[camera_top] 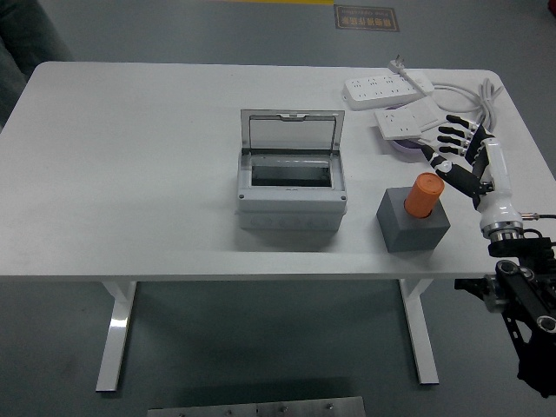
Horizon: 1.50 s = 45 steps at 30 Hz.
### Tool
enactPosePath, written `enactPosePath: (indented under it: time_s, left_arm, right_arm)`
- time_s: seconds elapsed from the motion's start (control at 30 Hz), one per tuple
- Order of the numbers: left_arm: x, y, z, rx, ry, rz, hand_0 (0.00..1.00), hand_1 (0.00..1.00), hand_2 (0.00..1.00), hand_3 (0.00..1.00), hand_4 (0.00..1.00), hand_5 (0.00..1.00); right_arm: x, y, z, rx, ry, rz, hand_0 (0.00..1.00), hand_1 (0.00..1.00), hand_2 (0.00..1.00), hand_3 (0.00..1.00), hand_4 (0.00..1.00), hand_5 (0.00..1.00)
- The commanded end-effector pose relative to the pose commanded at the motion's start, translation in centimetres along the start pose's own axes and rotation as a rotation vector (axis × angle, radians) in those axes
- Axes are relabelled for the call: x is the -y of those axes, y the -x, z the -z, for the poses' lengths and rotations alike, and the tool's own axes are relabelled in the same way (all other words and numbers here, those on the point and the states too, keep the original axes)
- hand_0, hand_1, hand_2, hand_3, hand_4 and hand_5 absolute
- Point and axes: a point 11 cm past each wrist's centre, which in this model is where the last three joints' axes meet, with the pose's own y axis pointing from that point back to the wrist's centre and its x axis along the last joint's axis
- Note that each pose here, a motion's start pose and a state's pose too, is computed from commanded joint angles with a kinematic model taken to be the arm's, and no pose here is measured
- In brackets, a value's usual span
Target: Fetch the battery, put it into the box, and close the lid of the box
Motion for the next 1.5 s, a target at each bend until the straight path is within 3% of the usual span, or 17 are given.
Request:
enactPosePath:
  time_s: [0.77, 1.5]
  left_arm:
    - [-0.1, 0.0, -0.3, 0.004, 0.006, 0.001, 0.632, 0.698, 0.573, 0.541, 0.500, 0.002]
    - [-0.1, 0.0, -0.4, 0.012, 0.010, 0.000, 0.632, 0.698, 0.573, 0.541, 0.500, 0.002]
  right_arm:
    - [-1.6, 2.7, -1.9, 0.013, 0.061, 0.084, 0.543, 0.552, 0.564, 0.623, 0.848, 0.164]
    - [-2.4, 2.8, -3.3, 0.004, 0.105, 0.097, 0.550, 0.551, 0.554, 0.595, 0.842, 0.167]
